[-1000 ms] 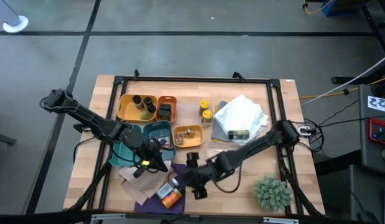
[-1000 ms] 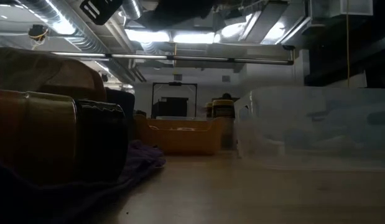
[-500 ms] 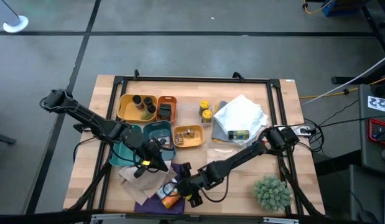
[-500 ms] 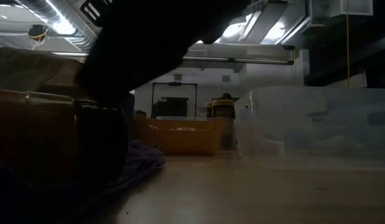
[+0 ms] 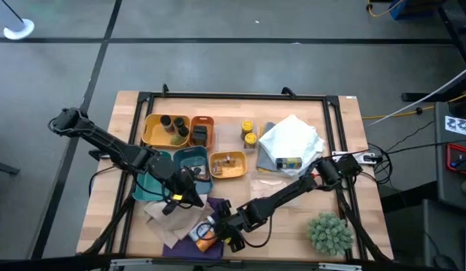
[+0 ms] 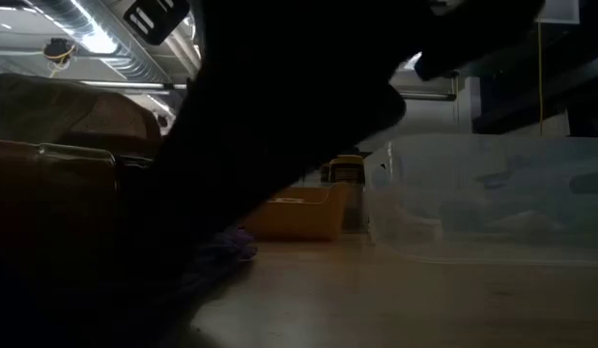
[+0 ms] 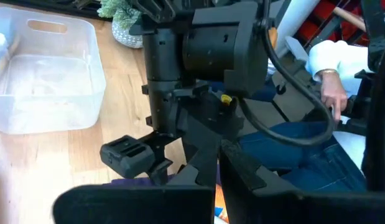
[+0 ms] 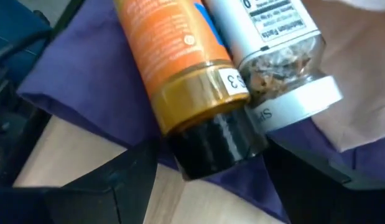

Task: Sort spices by type
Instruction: Put the orange spice bottle into the top yellow bin

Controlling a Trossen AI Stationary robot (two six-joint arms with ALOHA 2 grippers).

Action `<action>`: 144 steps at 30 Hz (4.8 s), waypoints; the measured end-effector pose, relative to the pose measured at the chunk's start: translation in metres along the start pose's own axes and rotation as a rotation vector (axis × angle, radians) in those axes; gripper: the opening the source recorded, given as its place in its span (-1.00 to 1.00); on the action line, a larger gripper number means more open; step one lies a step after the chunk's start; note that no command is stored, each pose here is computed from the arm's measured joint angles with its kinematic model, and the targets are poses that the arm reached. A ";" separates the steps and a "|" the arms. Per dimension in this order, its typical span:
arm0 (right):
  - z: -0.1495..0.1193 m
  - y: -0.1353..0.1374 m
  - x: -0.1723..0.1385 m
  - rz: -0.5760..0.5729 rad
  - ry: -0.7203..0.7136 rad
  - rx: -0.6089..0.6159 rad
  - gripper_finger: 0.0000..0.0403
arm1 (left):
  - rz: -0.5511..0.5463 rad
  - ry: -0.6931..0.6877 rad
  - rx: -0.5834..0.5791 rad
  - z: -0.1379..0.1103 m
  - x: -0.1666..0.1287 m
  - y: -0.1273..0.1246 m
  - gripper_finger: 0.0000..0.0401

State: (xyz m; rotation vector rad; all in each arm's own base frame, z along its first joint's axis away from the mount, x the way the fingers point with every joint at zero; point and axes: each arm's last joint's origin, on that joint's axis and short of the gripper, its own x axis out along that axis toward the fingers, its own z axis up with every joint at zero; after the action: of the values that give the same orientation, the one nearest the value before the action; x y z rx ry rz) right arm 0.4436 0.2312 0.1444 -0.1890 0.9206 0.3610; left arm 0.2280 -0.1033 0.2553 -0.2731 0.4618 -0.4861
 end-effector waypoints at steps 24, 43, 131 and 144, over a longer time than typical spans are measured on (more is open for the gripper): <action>0.008 0.000 -0.007 -0.002 0.045 0.005 0.08 | -0.002 -0.007 0.001 0.001 0.000 0.000 -0.98; 0.047 -0.017 -0.108 -0.109 0.368 0.045 0.04 | 0.021 -0.019 0.044 0.002 0.000 0.003 -0.88; 0.053 -0.080 -0.120 -0.295 0.325 0.187 0.07 | 0.353 0.098 0.077 -0.038 0.067 0.064 -0.24; 0.054 -0.080 -0.122 -0.313 0.314 0.181 0.07 | 0.363 0.080 0.101 -0.033 0.061 0.061 -0.21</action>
State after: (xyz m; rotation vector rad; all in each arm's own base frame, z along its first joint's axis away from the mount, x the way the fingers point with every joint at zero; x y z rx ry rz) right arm 0.4472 0.1466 0.2754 -0.2231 1.2069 -0.0453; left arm 0.2834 -0.0866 0.1836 -0.0692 0.5500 -0.1645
